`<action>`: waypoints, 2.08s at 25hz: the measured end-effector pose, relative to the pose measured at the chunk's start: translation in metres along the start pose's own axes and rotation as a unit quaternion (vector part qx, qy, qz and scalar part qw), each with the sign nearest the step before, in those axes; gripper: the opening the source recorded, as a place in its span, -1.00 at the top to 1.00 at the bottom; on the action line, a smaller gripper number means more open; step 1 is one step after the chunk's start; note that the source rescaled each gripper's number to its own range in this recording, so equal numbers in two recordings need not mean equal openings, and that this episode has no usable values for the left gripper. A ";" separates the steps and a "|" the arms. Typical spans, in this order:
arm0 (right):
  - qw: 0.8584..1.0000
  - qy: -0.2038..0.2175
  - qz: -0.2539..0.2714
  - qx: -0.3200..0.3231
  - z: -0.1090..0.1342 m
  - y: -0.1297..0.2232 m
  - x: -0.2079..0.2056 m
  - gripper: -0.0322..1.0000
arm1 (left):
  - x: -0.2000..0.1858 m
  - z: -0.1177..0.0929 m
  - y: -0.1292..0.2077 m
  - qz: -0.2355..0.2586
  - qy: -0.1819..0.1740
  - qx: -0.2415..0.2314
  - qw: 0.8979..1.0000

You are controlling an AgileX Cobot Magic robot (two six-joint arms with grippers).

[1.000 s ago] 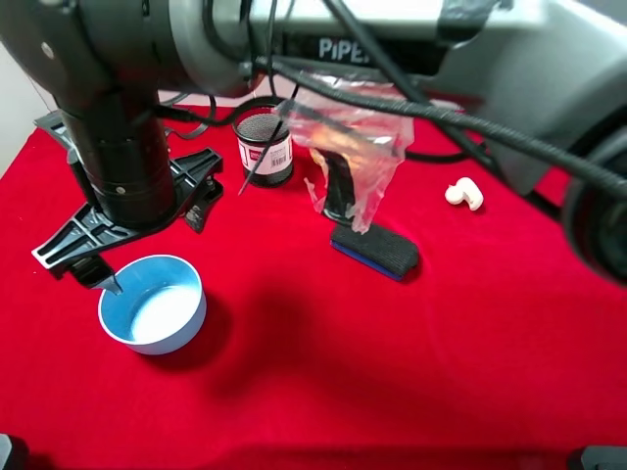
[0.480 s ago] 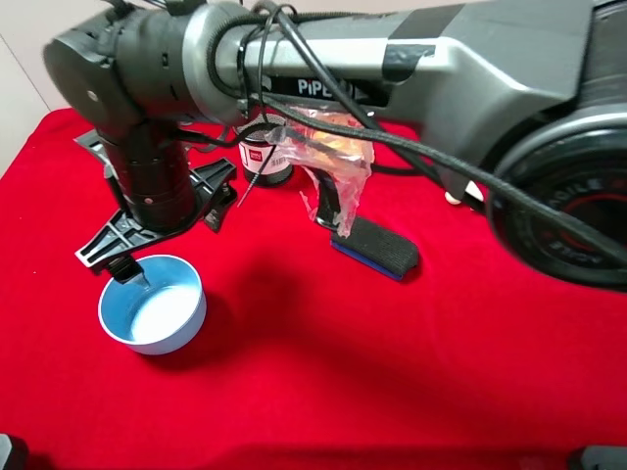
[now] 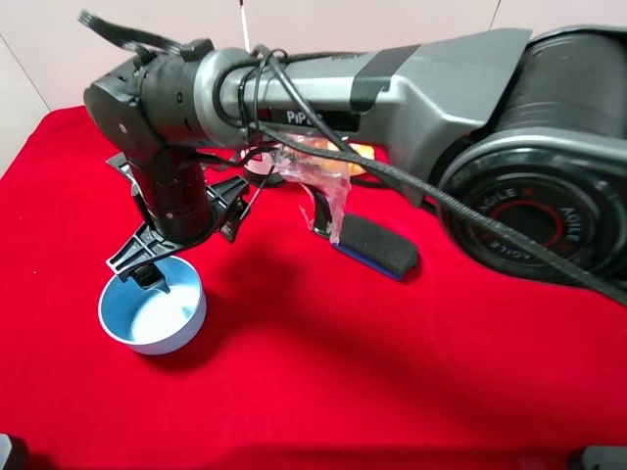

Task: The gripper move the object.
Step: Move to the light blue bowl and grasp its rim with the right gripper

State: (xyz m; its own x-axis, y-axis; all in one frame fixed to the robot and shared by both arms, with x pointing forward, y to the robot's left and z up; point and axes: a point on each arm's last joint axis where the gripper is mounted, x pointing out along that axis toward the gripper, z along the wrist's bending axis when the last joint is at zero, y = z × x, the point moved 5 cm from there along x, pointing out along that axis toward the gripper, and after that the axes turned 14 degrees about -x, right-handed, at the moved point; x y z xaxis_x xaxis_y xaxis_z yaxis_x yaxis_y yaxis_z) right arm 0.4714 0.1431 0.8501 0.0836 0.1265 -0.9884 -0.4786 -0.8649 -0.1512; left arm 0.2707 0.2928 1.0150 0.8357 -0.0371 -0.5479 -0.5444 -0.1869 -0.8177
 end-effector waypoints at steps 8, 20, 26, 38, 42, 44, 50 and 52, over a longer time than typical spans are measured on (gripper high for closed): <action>1.000 -0.003 0.022 0.006 -0.003 0.006 0.022 -1.00 | 0.000 0.000 0.000 0.000 0.000 0.000 1.000; 1.000 -0.006 0.026 0.008 -0.002 0.007 0.028 -0.70 | 0.000 0.000 0.000 0.000 0.000 0.000 1.000; 1.000 -0.006 0.026 0.006 -0.002 0.007 0.028 -0.24 | 0.000 0.000 0.000 0.000 0.000 0.000 1.000; 1.000 -0.009 0.026 0.008 -0.001 0.007 0.028 0.86 | 0.000 0.000 0.000 0.000 0.000 0.000 1.000; 1.000 -0.009 0.026 0.008 -0.001 0.007 0.028 0.94 | 0.000 0.000 0.000 0.000 0.000 0.000 1.000; 1.000 -0.009 0.026 0.008 -0.001 0.007 0.028 0.94 | 0.000 0.000 0.000 0.000 0.000 0.000 1.000; 1.000 -0.009 0.026 0.008 -0.001 0.007 0.028 0.94 | 0.000 0.000 0.000 0.000 0.000 0.000 1.000; 1.000 -0.009 0.026 0.008 -0.001 0.007 0.028 0.94 | 0.000 0.000 0.000 0.000 0.000 0.000 1.000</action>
State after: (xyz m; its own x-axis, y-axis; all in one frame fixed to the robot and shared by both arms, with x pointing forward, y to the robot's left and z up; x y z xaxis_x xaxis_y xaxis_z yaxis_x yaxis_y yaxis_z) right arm 0.4713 0.1399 0.8217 0.0419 0.0899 -0.9951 -0.4960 -0.8627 -0.0988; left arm 0.2707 0.2928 1.0150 0.8357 -0.0371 -0.5479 -0.5444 -0.1869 -0.8177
